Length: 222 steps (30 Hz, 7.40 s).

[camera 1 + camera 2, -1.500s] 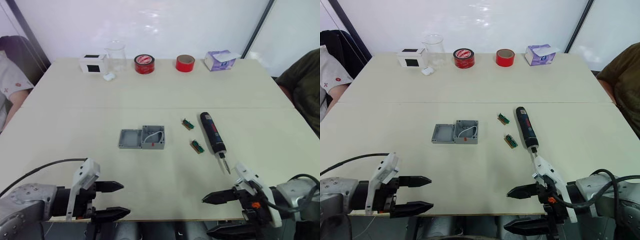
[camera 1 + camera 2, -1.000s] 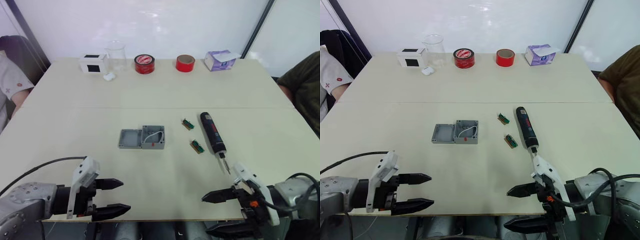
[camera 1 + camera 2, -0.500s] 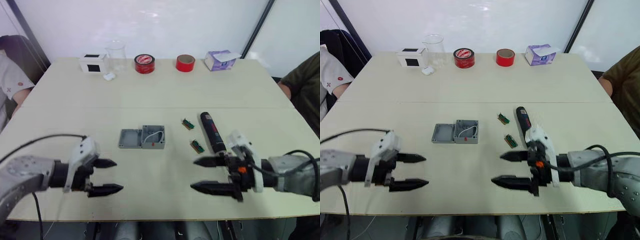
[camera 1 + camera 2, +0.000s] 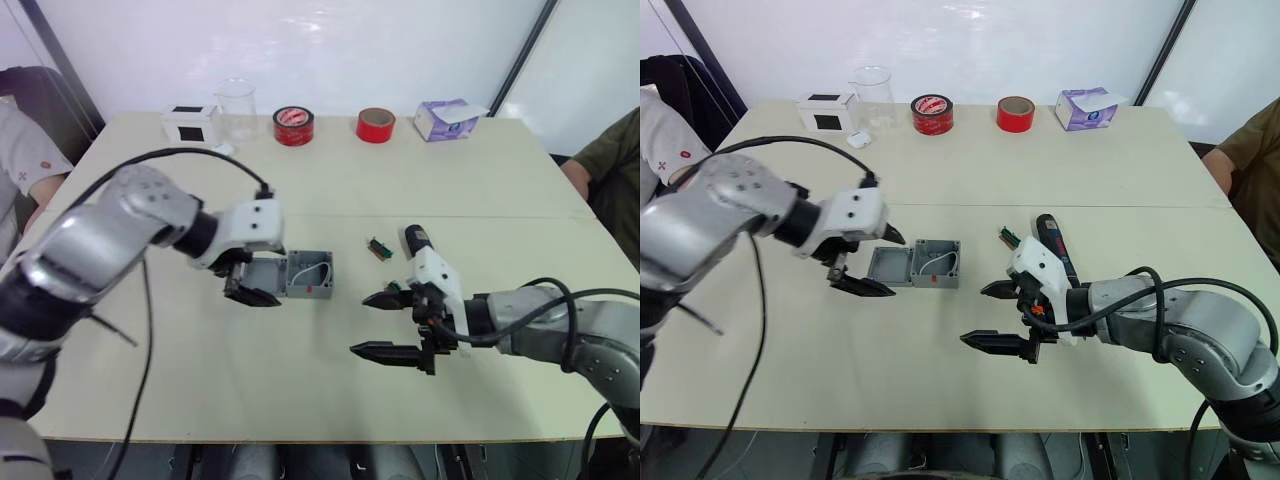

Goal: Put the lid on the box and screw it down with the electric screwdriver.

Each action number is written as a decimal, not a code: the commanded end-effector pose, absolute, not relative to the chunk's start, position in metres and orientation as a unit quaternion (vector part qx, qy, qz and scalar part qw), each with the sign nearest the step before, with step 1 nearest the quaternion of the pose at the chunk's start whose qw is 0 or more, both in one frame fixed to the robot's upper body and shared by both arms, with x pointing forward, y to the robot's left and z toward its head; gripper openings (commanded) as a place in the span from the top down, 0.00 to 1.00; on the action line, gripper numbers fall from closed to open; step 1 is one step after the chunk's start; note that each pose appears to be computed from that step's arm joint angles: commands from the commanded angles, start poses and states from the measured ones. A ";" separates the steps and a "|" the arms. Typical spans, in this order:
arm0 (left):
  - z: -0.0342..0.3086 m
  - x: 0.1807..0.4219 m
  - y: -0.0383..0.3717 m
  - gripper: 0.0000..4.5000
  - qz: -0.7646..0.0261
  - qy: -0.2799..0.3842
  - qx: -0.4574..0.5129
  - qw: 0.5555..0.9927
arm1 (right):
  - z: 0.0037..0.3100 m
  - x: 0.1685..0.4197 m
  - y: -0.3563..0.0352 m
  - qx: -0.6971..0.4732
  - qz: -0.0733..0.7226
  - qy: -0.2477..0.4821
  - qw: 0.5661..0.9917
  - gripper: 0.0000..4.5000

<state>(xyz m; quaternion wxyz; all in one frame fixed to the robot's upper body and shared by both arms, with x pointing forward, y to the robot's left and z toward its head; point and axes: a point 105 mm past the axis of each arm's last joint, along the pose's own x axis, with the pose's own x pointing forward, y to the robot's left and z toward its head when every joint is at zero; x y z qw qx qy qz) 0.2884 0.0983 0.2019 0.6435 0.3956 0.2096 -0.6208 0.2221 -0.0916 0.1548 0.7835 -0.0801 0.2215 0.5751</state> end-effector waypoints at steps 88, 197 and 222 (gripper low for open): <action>0.257 0.316 0.114 0.48 -0.625 0.218 0.329 0.674 | 0.211 0.199 -0.084 -0.058 0.614 0.140 0.774 0.00; 0.274 0.383 0.089 0.99 -0.329 -0.045 -0.012 0.943 | 0.264 0.357 -0.084 0.168 0.379 0.068 0.907 0.00; 0.273 0.379 0.076 1.00 -0.350 -0.043 -0.030 0.935 | 0.259 0.350 -0.073 0.194 0.380 0.059 0.903 0.97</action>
